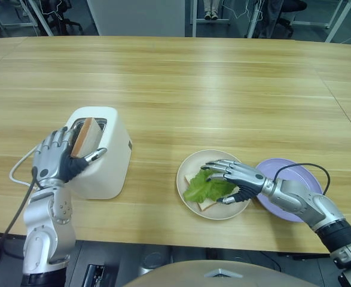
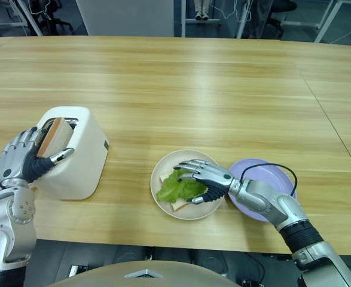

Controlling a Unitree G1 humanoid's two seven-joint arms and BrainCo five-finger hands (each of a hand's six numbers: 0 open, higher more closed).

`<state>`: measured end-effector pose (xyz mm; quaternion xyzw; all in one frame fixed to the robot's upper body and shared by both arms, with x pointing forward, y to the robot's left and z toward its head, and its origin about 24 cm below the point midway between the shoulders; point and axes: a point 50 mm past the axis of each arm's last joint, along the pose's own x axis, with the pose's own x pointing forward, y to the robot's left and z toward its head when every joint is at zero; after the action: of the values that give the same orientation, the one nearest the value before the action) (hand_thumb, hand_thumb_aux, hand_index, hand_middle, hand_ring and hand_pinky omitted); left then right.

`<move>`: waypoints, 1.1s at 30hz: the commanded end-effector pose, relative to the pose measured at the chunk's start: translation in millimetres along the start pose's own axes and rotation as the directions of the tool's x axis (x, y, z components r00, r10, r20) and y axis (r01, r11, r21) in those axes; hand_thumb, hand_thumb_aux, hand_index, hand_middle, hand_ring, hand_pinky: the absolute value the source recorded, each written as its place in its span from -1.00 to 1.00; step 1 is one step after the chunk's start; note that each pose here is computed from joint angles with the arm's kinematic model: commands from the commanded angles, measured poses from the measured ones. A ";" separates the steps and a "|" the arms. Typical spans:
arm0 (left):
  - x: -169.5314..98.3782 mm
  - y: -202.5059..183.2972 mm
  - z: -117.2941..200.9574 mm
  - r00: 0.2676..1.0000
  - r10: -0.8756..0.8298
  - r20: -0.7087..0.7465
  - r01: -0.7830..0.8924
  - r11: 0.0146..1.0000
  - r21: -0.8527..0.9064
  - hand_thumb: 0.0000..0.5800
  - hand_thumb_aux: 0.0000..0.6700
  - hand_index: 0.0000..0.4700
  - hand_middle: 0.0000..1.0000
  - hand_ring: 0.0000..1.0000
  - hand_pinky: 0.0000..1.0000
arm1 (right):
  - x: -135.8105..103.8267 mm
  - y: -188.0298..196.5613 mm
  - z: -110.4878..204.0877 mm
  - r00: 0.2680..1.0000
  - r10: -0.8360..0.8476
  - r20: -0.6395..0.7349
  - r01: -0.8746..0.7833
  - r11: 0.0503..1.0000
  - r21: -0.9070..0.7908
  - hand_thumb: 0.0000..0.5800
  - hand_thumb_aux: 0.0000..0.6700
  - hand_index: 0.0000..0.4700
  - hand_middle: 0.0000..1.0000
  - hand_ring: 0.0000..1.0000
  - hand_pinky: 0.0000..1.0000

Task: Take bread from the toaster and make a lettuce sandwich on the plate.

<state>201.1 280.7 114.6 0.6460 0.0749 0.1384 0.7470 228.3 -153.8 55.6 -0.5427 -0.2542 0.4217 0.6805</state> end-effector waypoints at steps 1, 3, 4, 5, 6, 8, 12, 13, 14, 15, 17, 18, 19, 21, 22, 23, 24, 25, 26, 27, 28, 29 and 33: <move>6.0 0.9 2.3 1.000 0.000 0.008 0.000 1.000 -0.019 1.00 1.00 0.96 -1.00 -1.00 -1.00 | -0.8 -15.8 5.1 0.998 -0.070 0.005 0.070 0.997 -0.011 -1.00 -1.00 -1.00 -1.00 -1.00 -1.00; 7.3 8.4 3.8 0.999 0.049 0.019 -0.047 0.998 -0.052 1.00 1.00 0.96 -0.87 -0.87 -0.87 | -1.0 -22.5 8.5 0.994 -0.106 0.014 0.106 0.994 -0.010 -1.00 -1.00 -1.00 -1.00 -1.00 -1.00; 7.4 12.0 4.6 0.997 0.074 0.024 -0.072 0.995 -0.071 1.00 1.00 0.96 0.17 0.17 0.17 | -1.3 -25.6 10.0 0.992 -0.124 0.016 0.124 0.992 -0.011 -1.00 -1.00 -1.00 -1.00 -1.00 -1.00; 7.3 15.4 5.5 0.995 0.098 0.030 -0.095 0.992 -0.088 1.00 1.00 0.96 0.17 0.17 0.17 | -1.7 -28.1 11.1 0.991 -0.136 0.016 0.136 0.991 -0.011 -1.00 -1.00 -1.00 -1.00 -1.00 -1.00; 6.9 18.4 6.7 0.992 0.119 0.039 -0.114 0.988 -0.108 1.00 1.00 0.96 1.00 1.00 1.00 | -2.2 -30.7 12.2 0.988 -0.153 0.017 0.153 0.988 -0.010 -1.00 -1.00 -1.00 -1.00 -1.00 -1.00; 5.6 25.8 10.5 0.984 0.169 0.063 -0.157 0.975 -0.155 1.00 1.00 0.96 1.00 1.00 1.00 | -3.5 -35.6 14.8 0.982 -0.185 0.025 0.185 0.983 -0.016 -1.00 -1.00 -1.00 -1.00 -1.00 -1.00; 3.8 36.1 15.6 0.968 0.232 0.095 -0.206 0.953 -0.222 1.00 1.00 0.96 1.00 1.00 1.00 | -6.9 -43.1 15.9 0.972 -0.233 0.017 0.234 0.972 -0.031 -1.00 -1.00 -1.00 -1.00 -1.00 -1.00; 3.3 39.6 16.9 0.962 0.253 0.105 -0.224 0.946 -0.233 1.00 1.00 0.96 1.00 1.00 1.00 | -8.1 -45.8 16.0 0.968 -0.251 0.016 0.251 0.967 -0.037 -1.00 -1.00 -1.00 -1.00 -1.00 -1.00; 2.4 44.5 18.6 0.952 0.283 0.116 -0.248 0.937 -0.248 1.00 1.00 0.96 1.00 1.00 1.00 | -9.4 -49.2 16.4 0.962 -0.272 0.016 0.273 0.961 -0.043 -1.00 -1.00 -1.00 -1.00 -1.00 -1.00; 1.0 51.9 21.2 0.936 0.325 0.132 -0.283 0.922 -0.265 1.00 1.00 0.96 1.00 1.00 1.00 | -10.9 -53.3 16.9 0.954 -0.298 0.015 0.299 0.953 -0.044 -1.00 -1.00 -1.00 -1.00 -1.00 -1.00; -3.4 67.7 27.4 0.896 0.410 0.170 -0.350 0.889 -0.295 1.00 1.00 0.96 1.00 1.00 1.00 | -13.6 -59.5 17.7 0.942 -0.335 0.016 0.336 0.940 -0.058 -1.00 -1.00 -1.00 -1.00 -1.00 -1.00; -5.9 74.8 31.4 0.874 0.445 0.195 -0.375 0.873 -0.311 1.00 1.00 0.96 1.00 1.00 1.00 | -14.9 -61.3 17.8 0.938 -0.345 0.017 0.345 0.935 -0.075 -1.00 -1.00 -1.00 -1.00 -1.00 -1.00; -8.7 82.3 36.4 0.850 0.476 0.225 -0.397 0.860 -0.321 1.00 1.00 0.96 1.00 1.00 1.00 | -17.0 -62.8 17.9 0.935 -0.354 0.018 0.354 0.930 -0.100 -1.00 -1.00 -1.00 -1.00 -1.00 -1.00; -14.4 93.6 49.4 0.807 0.508 0.303 -0.402 0.847 -0.348 1.00 1.00 0.96 1.00 1.00 1.00 | -21.9 -65.4 19.4 0.928 -0.372 0.022 0.371 0.916 -0.150 -1.00 -1.00 -1.00 -1.00 -1.00 -1.00; -17.4 96.9 57.1 0.792 0.506 0.342 -0.381 0.847 -0.371 1.00 1.00 0.96 1.00 1.00 1.00 | -24.7 -66.5 20.6 0.925 -0.379 0.026 0.378 0.909 -0.175 -1.00 -1.00 -1.00 -1.00 -1.00 -1.00; -19.8 96.9 66.6 0.784 0.484 0.390 -0.330 0.856 -0.398 1.00 1.00 0.96 1.00 1.00 1.00 | -28.0 -67.9 22.6 0.921 -0.387 0.034 0.385 0.899 -0.208 -1.00 -1.00 -1.00 -1.00 -1.00 -1.00; -21.7 94.2 76.2 0.781 0.445 0.438 -0.263 0.870 -0.417 1.00 1.00 0.96 1.00 1.00 1.00 | -31.3 -69.0 24.6 0.919 -0.393 0.042 0.391 0.888 -0.241 -1.00 -1.00 -1.00 -1.00 -1.00 -1.00; -23.4 90.6 85.9 0.774 0.409 0.484 -0.188 0.877 -0.442 1.00 1.00 0.96 1.00 1.00 1.00 | -34.8 -69.1 27.3 0.917 -0.396 0.050 0.395 0.879 -0.266 -1.00 -1.00 -1.00 -1.00 -1.00 -1.00; -24.5 84.7 94.9 0.769 0.358 0.529 -0.089 0.880 -0.467 1.00 1.00 0.96 1.00 1.00 1.00 | -37.9 -67.9 30.3 0.917 -0.395 0.060 0.394 0.873 -0.287 -1.00 -1.00 -1.00 -1.00 -1.00 -1.00; -25.5 76.5 104.4 0.760 0.298 0.578 0.016 0.880 -0.475 1.00 1.00 0.96 1.00 1.00 1.00 | -40.4 -65.5 34.5 0.921 -0.383 0.072 0.385 0.870 -0.307 -1.00 -1.00 -1.00 -1.00 -1.00 -1.00; -26.0 68.6 112.4 0.748 0.250 0.615 0.104 0.871 -0.481 1.00 1.00 0.96 1.00 1.00 1.00 | -42.3 -62.2 39.0 0.927 -0.366 0.086 0.373 0.869 -0.325 -1.00 -1.00 -1.00 -1.00 -1.00 -1.00; -26.3 55.8 120.3 0.737 0.166 0.655 0.220 0.858 -0.464 1.00 1.00 0.96 1.00 1.00 1.00 | -43.5 -57.7 43.8 0.935 -0.340 0.102 0.354 0.871 -0.342 -1.00 -1.00 -1.00 -1.00 -1.00 -1.00; -27.8 10.1 141.7 0.659 -0.063 0.750 0.524 0.753 -0.397 1.00 1.00 0.96 1.00 1.00 1.00 | -44.4 -41.0 59.2 0.946 -0.298 0.129 0.324 0.899 -0.296 -1.00 -1.00 -1.00 -1.00 -1.00 -1.00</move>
<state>209.4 149.2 169.1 0.3919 -0.2056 -0.1670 0.8811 177.4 -169.2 119.0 -0.5825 -0.4214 0.2665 0.6420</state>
